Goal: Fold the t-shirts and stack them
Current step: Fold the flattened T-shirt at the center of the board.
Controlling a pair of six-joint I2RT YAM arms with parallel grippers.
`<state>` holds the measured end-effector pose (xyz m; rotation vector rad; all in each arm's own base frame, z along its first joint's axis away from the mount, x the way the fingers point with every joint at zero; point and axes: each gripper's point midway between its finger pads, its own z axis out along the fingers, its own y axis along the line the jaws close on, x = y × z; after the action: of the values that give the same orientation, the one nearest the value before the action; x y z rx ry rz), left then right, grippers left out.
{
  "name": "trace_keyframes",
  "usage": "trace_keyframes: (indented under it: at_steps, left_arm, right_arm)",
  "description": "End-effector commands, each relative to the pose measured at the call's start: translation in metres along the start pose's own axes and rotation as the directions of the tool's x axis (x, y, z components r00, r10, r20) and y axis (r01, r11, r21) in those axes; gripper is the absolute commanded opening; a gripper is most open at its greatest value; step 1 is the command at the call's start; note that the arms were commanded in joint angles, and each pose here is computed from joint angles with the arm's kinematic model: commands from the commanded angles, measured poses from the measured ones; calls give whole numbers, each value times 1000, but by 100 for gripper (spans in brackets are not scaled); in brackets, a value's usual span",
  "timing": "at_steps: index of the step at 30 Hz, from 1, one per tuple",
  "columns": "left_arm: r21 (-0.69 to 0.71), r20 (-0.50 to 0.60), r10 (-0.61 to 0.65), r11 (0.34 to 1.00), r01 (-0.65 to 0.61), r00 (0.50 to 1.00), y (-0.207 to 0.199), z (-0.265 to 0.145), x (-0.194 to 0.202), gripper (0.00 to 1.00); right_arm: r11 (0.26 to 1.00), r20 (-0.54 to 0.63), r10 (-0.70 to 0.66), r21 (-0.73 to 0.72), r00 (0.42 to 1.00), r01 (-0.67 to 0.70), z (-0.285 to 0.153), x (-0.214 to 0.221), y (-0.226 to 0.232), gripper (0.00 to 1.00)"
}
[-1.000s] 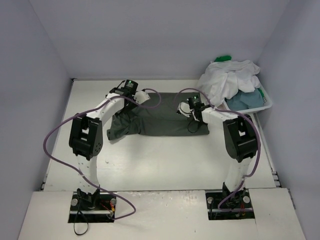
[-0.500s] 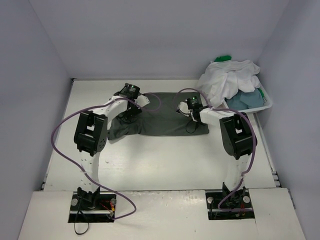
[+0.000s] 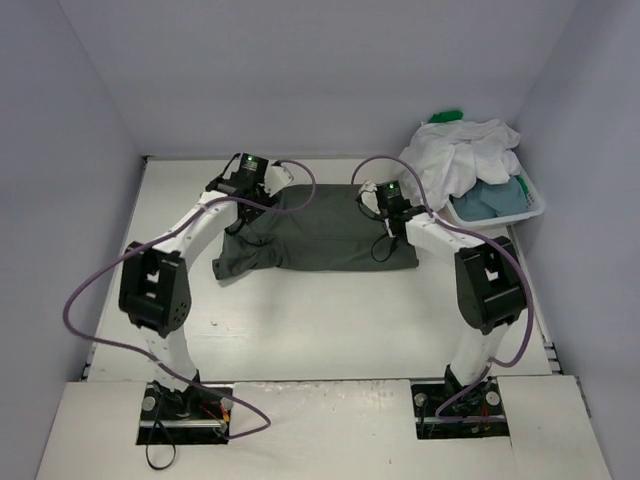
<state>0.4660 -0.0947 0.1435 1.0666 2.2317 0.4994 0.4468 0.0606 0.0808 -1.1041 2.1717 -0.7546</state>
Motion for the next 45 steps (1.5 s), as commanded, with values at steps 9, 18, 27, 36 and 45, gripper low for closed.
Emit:
trace_keyframes:
  at_steps: [9, 18, 27, 36, 45]
  left_arm:
    - [227, 63, -31, 974, 16, 998, -61, -75, 40, 58]
    - [228, 5, 15, 974, -16, 1000, -82, -49, 67, 57]
    - [159, -14, -5, 987, 8, 1000, -66, -16, 69, 56]
    - [282, -1, -115, 953, 111, 993, -77, -3, 69, 14]
    - [329, -16, -120, 937, 119, 993, -85, 3, 73, 11]
  right_arm:
    - [974, 62, 21, -226, 998, -6, -39, -7, 53, 0]
    - [957, 38, -16, -290, 999, 26, -34, 2, 86, 0]
    - [954, 25, -36, -297, 999, 41, -30, 9, 95, 0]
    - [952, 7, -47, -301, 999, 47, -20, 11, 103, 0]
    - [948, 0, -57, -314, 998, 54, -15, 8, 113, 0]
